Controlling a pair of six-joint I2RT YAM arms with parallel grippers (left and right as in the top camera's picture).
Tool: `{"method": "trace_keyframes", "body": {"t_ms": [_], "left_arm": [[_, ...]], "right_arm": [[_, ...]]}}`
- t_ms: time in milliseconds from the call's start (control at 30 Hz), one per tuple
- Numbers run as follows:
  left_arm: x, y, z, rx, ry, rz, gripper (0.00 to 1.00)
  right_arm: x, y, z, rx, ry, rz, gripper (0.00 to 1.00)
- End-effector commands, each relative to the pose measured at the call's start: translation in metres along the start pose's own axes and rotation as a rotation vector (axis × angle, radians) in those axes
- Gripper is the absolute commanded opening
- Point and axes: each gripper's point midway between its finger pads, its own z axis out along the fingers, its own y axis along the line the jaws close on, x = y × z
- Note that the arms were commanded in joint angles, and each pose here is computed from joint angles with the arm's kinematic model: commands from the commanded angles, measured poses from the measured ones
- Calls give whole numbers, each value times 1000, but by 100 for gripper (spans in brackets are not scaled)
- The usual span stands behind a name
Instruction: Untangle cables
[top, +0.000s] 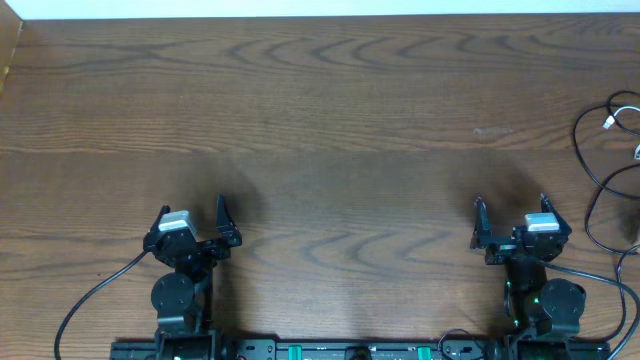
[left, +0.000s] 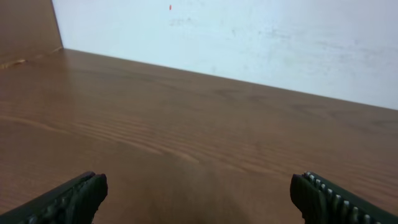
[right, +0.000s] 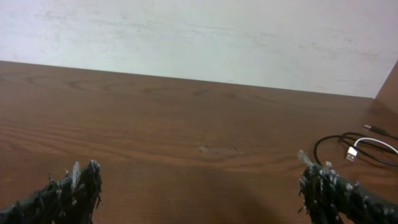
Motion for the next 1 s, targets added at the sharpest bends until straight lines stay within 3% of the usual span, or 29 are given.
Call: {"method": "trace_keyframes", "body": {"t_ms": [0, 967], "left_arm": [[3, 3, -2, -21, 5, 8, 99], [16, -1, -4, 0, 55, 15, 99]], "right_arm": [[1, -1, 0, 6, 0, -6, 99], [1, -1, 0, 6, 1, -6, 99]]}}
